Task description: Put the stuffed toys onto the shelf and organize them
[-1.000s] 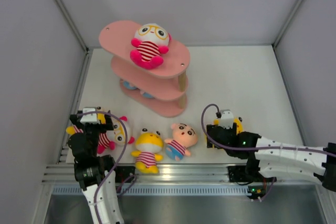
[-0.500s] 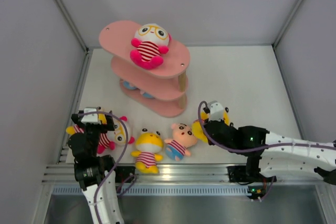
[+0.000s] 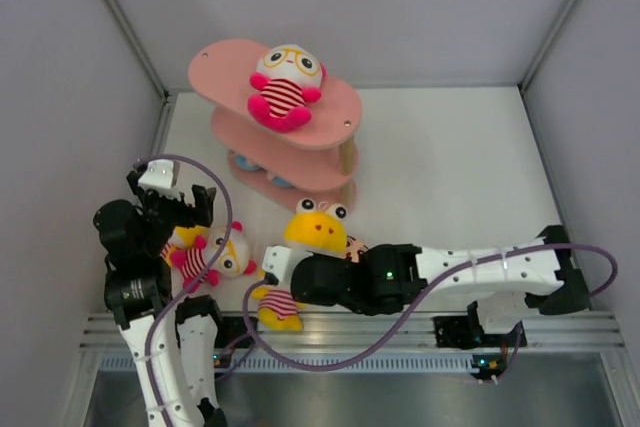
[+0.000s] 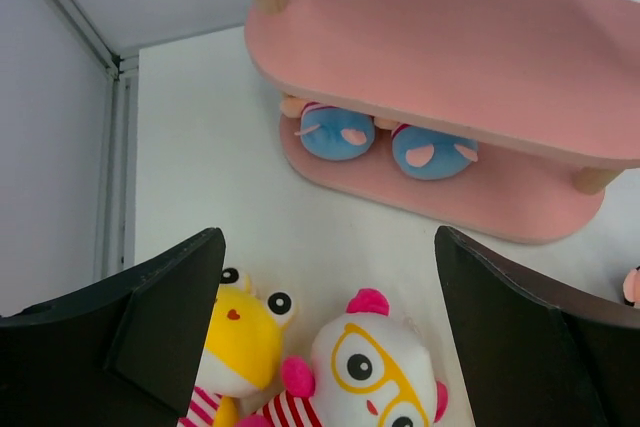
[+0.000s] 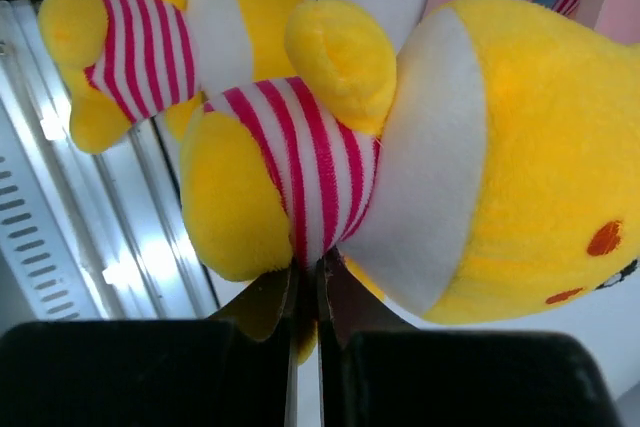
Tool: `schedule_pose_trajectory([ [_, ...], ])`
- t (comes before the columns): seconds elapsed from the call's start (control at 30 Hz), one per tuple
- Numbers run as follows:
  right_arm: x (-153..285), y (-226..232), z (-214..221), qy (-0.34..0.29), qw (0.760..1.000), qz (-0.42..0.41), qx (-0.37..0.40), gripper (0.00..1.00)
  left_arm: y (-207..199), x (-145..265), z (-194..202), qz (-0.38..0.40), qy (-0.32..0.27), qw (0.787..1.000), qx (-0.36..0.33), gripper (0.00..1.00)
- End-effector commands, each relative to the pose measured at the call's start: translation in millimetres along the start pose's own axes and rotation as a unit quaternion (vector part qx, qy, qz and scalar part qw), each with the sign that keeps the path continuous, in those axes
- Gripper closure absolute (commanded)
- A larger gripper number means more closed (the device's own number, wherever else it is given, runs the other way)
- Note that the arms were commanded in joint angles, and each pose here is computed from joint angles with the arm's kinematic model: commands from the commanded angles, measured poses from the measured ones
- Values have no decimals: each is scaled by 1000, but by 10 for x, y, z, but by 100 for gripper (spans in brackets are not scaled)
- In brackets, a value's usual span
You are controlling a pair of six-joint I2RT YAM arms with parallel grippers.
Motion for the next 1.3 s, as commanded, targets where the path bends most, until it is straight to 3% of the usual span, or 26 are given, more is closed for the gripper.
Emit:
schedule_pose_trajectory([
  [0.0, 174, -321, -344, -26, 994, 56, 93, 100, -30, 102, -142, 6, 46, 999, -2, 8],
  [0.2, -70, -848, -722, -47, 994, 67, 73, 100, 17, 242, -233, -42, 78, 996, -11, 5],
  [0.37, -530, -1170, -714, -23, 997, 52, 54, 100, 11, 281, -220, -52, 73, 996, -12, 4],
  [0.83, -888, -1660, -631, -3, 984, 168, -58, 100, -35, 263, -77, -30, 81, 996, 1, 5],
  [1.07, -982, -1719, -620, -25, 972, 226, -62, 67, -48, 255, -54, -20, 83, 996, 0, 5],
  [1.27, -978, -1777, -594, -27, 960, 268, -76, 54, -61, 254, -31, -13, 83, 996, 0, 5],
])
Point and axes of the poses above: each gripper's point midway between its finger pads, its own x axis back along the fingers, its own y axis along the line the jaws close on, z = x × y, the point moved 8 cm from there along x, back along the fingers, and after that the axes turned 7 degrees about x, right-handed, at the moved point
